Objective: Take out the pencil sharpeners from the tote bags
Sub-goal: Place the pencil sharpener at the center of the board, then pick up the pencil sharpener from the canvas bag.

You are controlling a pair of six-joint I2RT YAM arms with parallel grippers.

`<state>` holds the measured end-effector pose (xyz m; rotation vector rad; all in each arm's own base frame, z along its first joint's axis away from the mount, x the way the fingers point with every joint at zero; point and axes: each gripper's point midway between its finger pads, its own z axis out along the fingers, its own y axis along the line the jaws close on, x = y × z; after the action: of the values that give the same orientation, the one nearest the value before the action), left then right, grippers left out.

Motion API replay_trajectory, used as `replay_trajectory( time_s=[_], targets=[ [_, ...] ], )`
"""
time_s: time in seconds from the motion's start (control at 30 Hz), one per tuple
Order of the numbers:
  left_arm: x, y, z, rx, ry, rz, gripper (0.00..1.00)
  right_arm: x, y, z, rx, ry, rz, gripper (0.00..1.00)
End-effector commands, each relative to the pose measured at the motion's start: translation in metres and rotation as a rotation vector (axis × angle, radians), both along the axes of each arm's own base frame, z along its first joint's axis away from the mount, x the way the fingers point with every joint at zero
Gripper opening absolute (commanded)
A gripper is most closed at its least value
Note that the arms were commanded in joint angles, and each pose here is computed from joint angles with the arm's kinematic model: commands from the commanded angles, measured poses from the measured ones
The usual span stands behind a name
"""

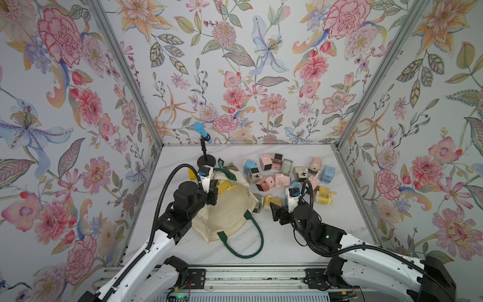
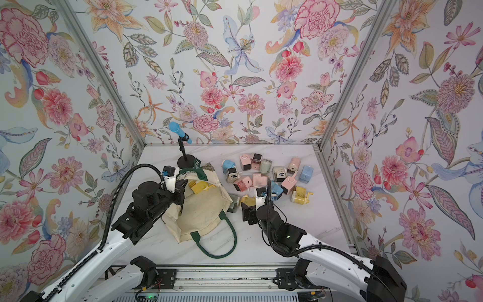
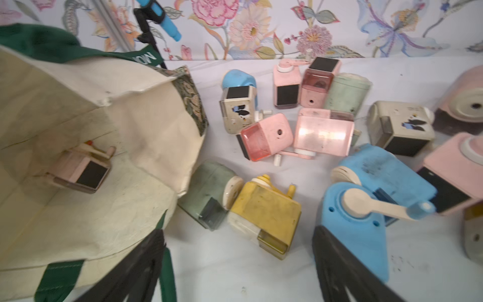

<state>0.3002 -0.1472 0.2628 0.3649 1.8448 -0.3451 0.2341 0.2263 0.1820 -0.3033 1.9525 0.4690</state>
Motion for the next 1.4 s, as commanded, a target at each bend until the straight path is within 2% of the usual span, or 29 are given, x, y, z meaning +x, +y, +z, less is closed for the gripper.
replay_trajectory(
  time_s=[0.0, 0.13, 0.27, 0.53, 0.8, 1.07, 1.37],
  targets=[
    [0.002, 0.003, 0.012, -0.020, -0.034, 0.013, 0.00, -0.020, 0.031, 0.027, 0.009, -0.087, 0.109, 0.86],
    [0.002, 0.003, 0.012, -0.020, -0.032, 0.013, 0.00, -0.051, 0.076, 0.038, -0.018, -0.145, 0.255, 0.84],
    [0.002, 0.003, 0.013, -0.023, -0.035, 0.012, 0.00, -0.073, 0.111, 0.035, -0.073, -0.174, 0.321, 0.83],
    [0.000, 0.000, 0.016, -0.037, -0.040, -0.006, 0.00, -0.068, 0.177, 0.008, -0.121, -0.184, 0.410, 0.85],
    [-0.001, 0.001, 0.018, -0.040, -0.041, -0.005, 0.00, -0.011, 0.220, -0.016, -0.111, -0.205, 0.386, 0.90],
    [-0.001, 0.001, 0.020, -0.045, -0.043, -0.008, 0.00, 0.050, 0.249, -0.055, -0.169, -0.214, 0.321, 1.00],
    [-0.002, 0.000, 0.020, -0.049, -0.040, -0.014, 0.00, 0.095, 0.260, -0.080, -0.204, -0.236, 0.222, 1.00]
  ],
)
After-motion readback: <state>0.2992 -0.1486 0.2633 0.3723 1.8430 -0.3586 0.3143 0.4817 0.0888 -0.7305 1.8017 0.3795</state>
